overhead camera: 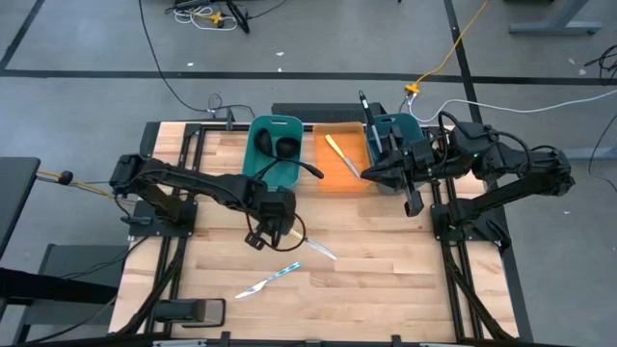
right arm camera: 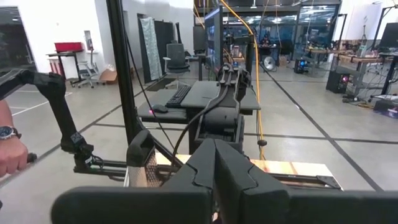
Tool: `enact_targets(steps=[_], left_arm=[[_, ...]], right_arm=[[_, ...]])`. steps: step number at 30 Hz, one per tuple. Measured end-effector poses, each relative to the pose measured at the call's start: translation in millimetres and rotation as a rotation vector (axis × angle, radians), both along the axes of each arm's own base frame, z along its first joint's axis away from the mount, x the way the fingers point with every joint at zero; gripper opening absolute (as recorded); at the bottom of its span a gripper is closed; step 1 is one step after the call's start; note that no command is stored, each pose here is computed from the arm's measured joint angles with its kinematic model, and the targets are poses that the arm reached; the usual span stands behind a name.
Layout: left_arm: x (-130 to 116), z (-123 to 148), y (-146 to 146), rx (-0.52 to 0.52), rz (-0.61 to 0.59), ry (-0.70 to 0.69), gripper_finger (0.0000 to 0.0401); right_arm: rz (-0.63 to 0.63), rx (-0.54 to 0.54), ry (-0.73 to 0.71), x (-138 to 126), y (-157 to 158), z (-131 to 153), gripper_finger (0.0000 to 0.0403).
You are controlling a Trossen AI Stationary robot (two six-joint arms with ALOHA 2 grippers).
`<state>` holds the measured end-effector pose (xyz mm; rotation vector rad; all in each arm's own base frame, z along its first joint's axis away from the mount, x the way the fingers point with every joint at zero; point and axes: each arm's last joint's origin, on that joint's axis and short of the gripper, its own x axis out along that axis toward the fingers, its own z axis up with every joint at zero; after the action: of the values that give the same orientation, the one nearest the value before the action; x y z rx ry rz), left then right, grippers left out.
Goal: Pick & Place Kitchen Items
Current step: Put the yellow table knife into the orange bin
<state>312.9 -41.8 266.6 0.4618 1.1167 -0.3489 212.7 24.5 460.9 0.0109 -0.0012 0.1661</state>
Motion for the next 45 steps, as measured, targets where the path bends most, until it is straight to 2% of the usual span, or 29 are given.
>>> enact_targets(steps=[18, 32, 45], left_arm=[[-27, 41, 4, -0.036, 0.071, -0.137, 0.0086], [-55, 85, 8, -0.136, 0.155, -0.372, 0.0086], [-61, 104, 10, -0.157, 0.194, -0.512, 0.0086]], right_arm=[[0.0, 0.007, -0.002, 0, 0, 0, 0.0009], [-0.001, 0.0, -0.003, 0, 0, 0, 0.0009], [-0.001, 0.001, -0.006, 0, 0, 1, 0.0009]])
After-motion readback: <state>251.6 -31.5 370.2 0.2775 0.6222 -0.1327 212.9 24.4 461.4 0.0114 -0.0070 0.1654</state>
